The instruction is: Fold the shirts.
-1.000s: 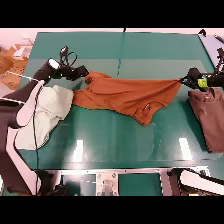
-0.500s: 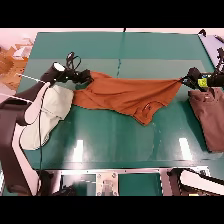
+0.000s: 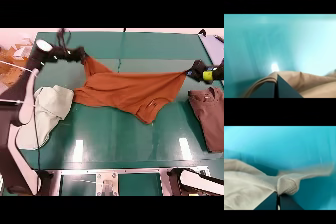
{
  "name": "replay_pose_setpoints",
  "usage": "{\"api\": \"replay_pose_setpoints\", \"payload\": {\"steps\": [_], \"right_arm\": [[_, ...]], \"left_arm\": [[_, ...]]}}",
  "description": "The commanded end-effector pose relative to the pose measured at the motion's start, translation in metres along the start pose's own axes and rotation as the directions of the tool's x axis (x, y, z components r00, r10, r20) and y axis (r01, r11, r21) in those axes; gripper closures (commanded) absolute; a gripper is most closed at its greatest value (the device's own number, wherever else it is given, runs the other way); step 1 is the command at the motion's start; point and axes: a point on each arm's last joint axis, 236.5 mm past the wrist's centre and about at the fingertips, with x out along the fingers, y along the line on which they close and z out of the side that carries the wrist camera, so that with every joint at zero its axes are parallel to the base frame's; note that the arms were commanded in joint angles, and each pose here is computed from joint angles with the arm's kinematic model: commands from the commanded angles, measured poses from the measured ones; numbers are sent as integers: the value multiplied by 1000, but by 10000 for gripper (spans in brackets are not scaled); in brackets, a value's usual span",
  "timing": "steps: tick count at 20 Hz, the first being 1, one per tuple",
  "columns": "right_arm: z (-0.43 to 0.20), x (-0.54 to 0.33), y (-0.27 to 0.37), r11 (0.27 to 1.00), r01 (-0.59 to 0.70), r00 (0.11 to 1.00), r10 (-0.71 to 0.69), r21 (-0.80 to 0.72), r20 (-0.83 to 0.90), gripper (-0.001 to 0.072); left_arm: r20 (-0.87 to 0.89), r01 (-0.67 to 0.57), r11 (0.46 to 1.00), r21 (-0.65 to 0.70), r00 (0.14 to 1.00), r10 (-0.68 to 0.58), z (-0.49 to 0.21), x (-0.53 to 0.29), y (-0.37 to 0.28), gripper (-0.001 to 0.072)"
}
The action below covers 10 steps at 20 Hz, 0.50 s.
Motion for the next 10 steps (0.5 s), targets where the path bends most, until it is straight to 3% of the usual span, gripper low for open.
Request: {"api": "replay_pose_setpoints", "payload": {"steps": [1,5,10], "right_arm": [[43,-43,53,993,-84,991,92,-88,99,698],[94,-134,139,952,-157,925,235,-262,299,698],[116,-277,216,908,-101,753,337,-407,565,698]], "left_arm": [[153,10,987,163,988,-35,69,-88,-68,691],[355,-40,912,409,927,-118,114,-226,-194,691],[503,-113,788,605,822,-268,84,-381,-344,690]]}}
